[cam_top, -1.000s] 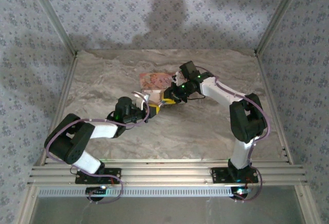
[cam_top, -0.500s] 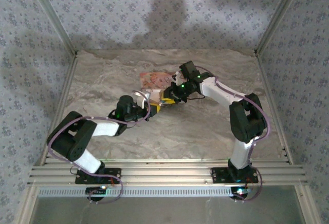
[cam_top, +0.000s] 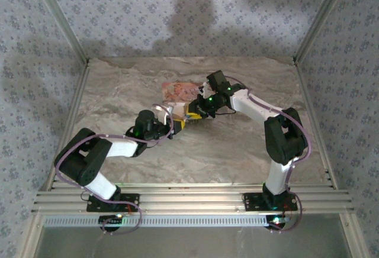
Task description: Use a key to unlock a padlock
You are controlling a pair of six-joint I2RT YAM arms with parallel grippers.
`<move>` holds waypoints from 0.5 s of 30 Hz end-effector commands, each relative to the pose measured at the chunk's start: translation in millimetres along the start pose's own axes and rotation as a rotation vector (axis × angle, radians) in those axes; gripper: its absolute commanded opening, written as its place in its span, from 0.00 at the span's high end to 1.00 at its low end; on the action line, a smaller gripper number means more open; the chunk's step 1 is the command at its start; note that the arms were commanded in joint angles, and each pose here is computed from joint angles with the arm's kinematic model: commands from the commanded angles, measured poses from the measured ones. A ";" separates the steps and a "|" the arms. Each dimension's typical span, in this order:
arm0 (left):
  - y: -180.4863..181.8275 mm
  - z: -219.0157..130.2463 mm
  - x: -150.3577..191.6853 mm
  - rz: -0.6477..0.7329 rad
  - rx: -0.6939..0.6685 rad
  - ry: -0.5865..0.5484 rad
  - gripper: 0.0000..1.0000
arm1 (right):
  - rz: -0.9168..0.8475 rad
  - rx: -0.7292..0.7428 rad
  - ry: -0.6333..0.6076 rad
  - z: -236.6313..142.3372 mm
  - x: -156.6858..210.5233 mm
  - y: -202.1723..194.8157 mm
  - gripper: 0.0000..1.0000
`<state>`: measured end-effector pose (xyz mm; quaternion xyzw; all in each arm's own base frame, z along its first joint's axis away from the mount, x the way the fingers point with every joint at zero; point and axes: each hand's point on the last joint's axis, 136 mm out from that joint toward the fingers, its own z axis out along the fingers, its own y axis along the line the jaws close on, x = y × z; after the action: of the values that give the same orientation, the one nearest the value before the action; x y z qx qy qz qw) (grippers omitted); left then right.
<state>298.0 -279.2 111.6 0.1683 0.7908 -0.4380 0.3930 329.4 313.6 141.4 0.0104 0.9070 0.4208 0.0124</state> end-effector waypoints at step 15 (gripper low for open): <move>-41.4 -12.1 -58.5 0.055 0.092 -0.163 1.00 | 0.024 0.012 0.060 0.2 23.6 5.0 1.00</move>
<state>298.2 -276.2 121.9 0.1541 0.7908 -0.4396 0.3971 329.6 313.1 139.1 0.0179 0.9102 0.4136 0.0133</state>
